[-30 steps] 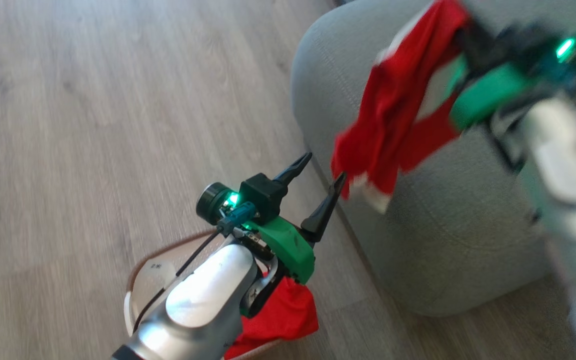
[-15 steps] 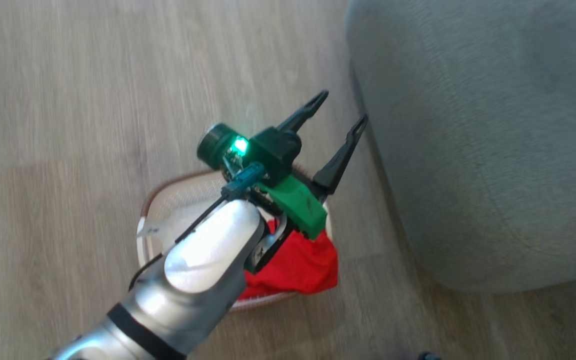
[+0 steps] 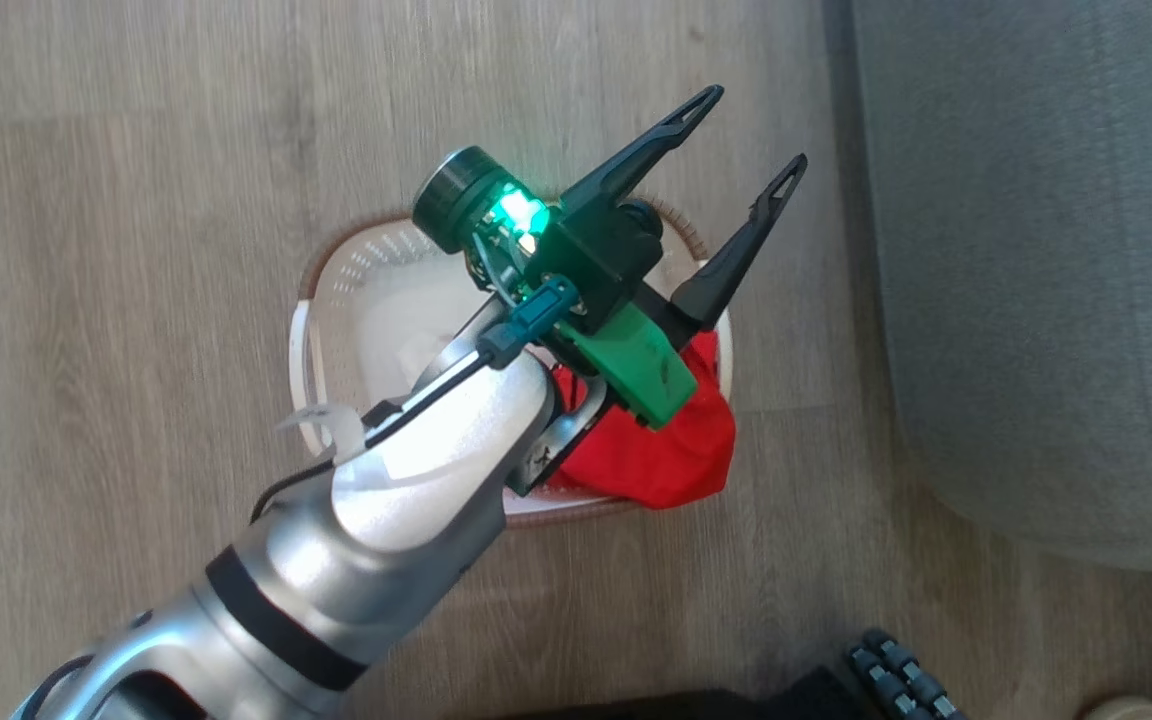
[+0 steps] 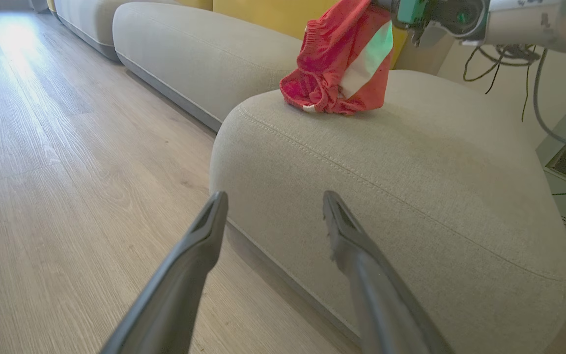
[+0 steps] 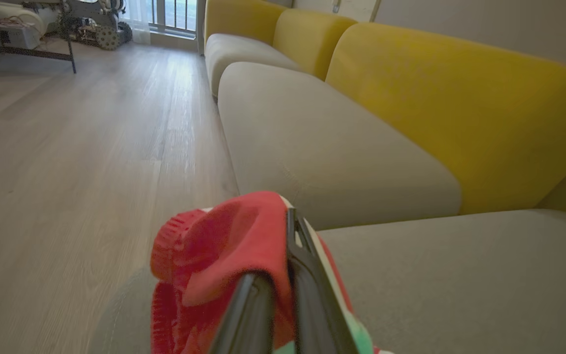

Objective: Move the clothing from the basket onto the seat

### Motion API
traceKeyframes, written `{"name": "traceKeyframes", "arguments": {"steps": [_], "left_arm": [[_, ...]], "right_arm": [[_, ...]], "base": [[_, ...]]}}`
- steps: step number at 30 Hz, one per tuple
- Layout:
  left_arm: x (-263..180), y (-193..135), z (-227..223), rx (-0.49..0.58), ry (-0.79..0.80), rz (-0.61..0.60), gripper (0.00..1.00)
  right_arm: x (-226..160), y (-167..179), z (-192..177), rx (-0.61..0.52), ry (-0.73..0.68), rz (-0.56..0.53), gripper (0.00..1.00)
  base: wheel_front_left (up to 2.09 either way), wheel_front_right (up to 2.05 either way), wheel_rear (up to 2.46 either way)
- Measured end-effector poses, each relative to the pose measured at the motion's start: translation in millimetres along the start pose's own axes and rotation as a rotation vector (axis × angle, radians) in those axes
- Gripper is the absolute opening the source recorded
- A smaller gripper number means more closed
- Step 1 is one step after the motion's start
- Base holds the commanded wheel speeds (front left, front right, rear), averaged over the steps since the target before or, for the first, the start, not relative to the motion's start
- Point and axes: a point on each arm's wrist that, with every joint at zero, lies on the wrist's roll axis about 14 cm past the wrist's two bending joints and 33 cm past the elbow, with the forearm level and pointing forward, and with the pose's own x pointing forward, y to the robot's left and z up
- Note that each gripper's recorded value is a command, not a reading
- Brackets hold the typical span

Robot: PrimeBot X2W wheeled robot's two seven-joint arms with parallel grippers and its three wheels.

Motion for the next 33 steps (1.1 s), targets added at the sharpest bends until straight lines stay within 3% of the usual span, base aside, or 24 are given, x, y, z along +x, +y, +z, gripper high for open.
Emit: {"name": "traceKeyframes", "arguments": {"steps": [3,6,11,12,13,14,27,33], "left_arm": [[-2,8,-16,-0.009,0.028,0.009,1.0],[-2,15,-26,-0.012,0.047,0.016,1.0],[1,12,-26,-0.016,0.044,0.008,1.0],[2,11,-26,-0.014,0.043,0.005,1.0],[3,9,-23,-0.01,0.038,0.001,1.0],[3,9,-21,-0.007,0.036,-0.001,1.0],[-8,6,12,-0.014,-0.012,0.044,1.0],[-28,9,30,-0.014,-0.023,0.124,1.0]], "right_arm": [[-11,20,-59,0.025,0.112,0.015,0.0],[-22,31,-96,0.044,0.182,0.018,0.0],[-30,33,-103,0.051,0.188,0.011,0.0],[-30,34,-98,0.053,0.177,0.012,0.13],[-30,38,-89,0.06,0.154,0.017,0.87],[-30,39,-86,0.06,0.145,0.022,1.0],[-77,50,-65,-0.032,0.126,0.147,1.0],[-100,61,-24,-0.029,0.048,0.216,1.0]], "base": [[0.0,0.0,0.0],[0.0,0.0,0.0],[0.0,0.0,0.0],[0.0,0.0,0.0],[0.0,0.0,0.0],[0.0,0.0,0.0],[0.0,0.0,0.0],[0.0,0.0,0.0]]}}
